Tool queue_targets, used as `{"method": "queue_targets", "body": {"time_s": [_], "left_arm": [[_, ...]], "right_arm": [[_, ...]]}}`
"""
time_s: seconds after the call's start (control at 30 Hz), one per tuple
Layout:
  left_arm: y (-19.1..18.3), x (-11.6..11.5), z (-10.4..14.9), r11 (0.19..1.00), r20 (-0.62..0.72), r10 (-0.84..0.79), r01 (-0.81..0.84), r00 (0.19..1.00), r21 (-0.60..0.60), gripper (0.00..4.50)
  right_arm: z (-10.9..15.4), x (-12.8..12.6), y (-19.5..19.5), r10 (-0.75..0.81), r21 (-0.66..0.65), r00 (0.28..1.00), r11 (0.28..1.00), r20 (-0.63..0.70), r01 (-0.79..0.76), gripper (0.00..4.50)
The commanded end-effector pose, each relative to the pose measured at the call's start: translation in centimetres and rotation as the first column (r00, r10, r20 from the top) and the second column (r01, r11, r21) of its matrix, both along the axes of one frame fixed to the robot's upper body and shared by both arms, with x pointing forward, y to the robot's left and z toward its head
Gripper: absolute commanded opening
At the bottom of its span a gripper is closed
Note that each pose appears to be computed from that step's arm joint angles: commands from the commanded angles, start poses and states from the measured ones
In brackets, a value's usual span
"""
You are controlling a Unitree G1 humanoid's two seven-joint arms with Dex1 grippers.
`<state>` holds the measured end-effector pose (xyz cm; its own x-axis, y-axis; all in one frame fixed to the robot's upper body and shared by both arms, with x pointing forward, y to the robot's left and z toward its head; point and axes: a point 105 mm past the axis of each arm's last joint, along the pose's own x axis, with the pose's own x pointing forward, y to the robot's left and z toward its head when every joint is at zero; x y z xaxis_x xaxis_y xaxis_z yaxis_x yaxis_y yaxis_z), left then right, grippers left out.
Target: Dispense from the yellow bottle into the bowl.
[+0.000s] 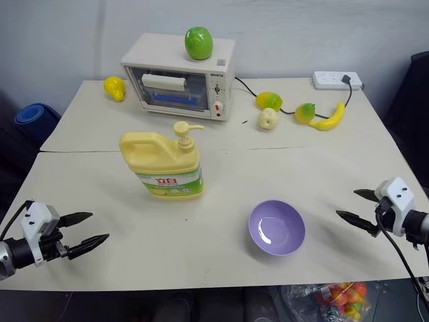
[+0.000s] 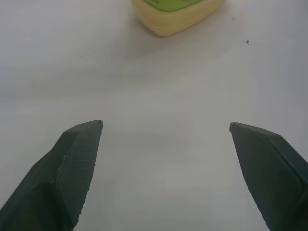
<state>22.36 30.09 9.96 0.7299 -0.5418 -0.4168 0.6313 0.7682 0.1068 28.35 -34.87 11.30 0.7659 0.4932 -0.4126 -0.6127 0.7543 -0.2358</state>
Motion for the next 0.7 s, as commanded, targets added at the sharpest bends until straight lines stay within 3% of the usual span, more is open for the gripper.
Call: {"method": "queue_targets", "body": {"time_s": [0.03,0.4,0.57,0.7], "left_arm": [[-0.1,-0.1,0.9,0.999,0.041,-0.025,0.023,0.999,0.038,4.5],[0.1,1.1,1.6,0.999,0.087,0.034,-0.032,0.996,-0.024,4.5],[0.8,1.7,1.5,0.996,0.15,0.044,-0.056,0.988,0.074,4.5],[0.3,1.7,1.4,0.998,0.145,0.038,-0.045,0.989,0.05,4.5]], "right_arm": [[0.8,-0.2,0.3,0.021,-0.005,1.0,1.0,0.012,-0.021,4.46],[1.1,-0.4,0.0,-0.012,0.002,1.0,1.0,-0.001,0.012,4.46],[0.9,-0.9,0.3,0.007,0.018,1.0,1.0,-0.027,-0.007,4.46],[1.4,-1.2,0.6,0.011,0.028,1.0,1.0,-0.02,-0.01,4.46]]}}
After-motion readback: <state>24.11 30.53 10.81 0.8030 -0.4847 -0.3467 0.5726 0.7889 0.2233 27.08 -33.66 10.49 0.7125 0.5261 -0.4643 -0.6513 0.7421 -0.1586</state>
